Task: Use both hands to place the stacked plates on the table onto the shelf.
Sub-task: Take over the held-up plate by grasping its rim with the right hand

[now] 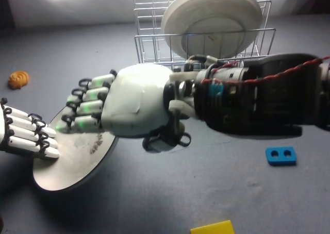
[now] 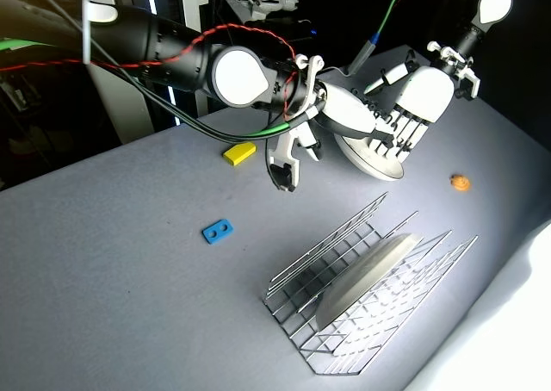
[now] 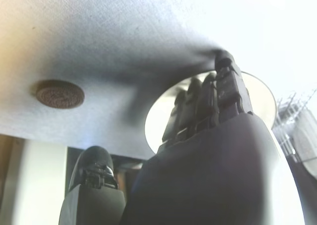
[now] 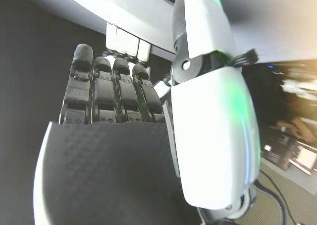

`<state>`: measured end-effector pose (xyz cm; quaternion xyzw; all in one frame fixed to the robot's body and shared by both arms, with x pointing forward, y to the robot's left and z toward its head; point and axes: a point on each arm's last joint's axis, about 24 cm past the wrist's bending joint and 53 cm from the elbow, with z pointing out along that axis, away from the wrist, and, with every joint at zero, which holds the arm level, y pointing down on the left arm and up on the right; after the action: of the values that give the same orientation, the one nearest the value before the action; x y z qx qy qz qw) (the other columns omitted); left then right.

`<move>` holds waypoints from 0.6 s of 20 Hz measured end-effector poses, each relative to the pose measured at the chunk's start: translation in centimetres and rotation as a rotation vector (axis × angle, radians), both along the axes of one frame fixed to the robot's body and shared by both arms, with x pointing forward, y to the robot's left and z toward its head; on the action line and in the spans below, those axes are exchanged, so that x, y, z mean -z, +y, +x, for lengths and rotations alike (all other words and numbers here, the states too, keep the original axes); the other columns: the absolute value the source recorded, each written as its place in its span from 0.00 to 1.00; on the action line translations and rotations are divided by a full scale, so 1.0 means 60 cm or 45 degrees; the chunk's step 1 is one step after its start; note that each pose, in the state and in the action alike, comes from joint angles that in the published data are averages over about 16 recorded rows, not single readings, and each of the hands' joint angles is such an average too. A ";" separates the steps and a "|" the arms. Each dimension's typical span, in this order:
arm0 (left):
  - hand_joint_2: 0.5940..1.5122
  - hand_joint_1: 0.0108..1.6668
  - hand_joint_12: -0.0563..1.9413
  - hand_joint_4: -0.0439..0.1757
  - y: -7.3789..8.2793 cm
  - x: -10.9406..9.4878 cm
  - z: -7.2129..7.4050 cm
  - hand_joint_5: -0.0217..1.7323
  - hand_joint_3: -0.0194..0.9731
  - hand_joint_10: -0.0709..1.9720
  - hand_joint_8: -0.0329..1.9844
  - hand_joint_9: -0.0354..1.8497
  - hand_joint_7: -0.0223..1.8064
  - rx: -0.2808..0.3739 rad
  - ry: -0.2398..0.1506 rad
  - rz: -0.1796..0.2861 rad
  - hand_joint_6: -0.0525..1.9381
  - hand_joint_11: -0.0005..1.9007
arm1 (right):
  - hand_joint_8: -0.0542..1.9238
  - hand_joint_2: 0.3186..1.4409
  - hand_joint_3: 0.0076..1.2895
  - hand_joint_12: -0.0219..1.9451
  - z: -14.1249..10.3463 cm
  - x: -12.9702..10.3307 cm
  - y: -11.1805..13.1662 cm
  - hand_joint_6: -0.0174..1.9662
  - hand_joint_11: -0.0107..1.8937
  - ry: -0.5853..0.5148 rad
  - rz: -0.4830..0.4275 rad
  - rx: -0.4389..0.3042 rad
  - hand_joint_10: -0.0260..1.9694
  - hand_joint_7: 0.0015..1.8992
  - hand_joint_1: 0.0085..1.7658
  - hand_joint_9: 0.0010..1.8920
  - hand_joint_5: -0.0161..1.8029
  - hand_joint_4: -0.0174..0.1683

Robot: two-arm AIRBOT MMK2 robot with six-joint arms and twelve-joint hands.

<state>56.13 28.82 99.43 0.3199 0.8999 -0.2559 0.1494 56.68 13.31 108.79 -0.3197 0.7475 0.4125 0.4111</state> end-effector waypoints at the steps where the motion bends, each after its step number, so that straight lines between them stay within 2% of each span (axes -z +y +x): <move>1: 0.58 0.00 0.05 0.18 0.000 0.000 0.000 0.01 0.03 0.01 0.01 0.00 0.01 0.001 0.000 0.000 0.02 0.02 | 0.04 0.58 0.01 0.21 0.000 0.006 0.006 0.03 0.01 0.006 0.002 -0.002 0.01 0.01 0.77 0.01 0.02 0.11; 8: 0.58 0.00 0.05 0.18 0.000 0.000 0.000 0.02 0.03 0.01 0.01 0.00 0.01 0.005 -0.002 0.002 0.02 0.02 | 0.04 0.58 0.01 0.28 -0.004 0.034 0.046 0.03 0.01 0.025 0.024 -0.028 0.01 0.02 0.78 0.02 0.03 0.11; 12: 0.58 0.00 0.05 0.18 -0.001 0.000 0.001 0.02 0.03 0.01 0.01 0.00 0.01 0.007 -0.003 0.002 0.02 0.02 | 0.04 0.58 0.01 0.38 -0.007 0.041 0.064 0.03 0.02 0.019 0.035 -0.046 0.02 0.07 0.79 0.07 0.08 0.11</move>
<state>56.16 28.76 99.45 0.3229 0.8991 -0.2552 0.1493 56.24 17.18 106.31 -0.3243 0.7388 0.4325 0.4023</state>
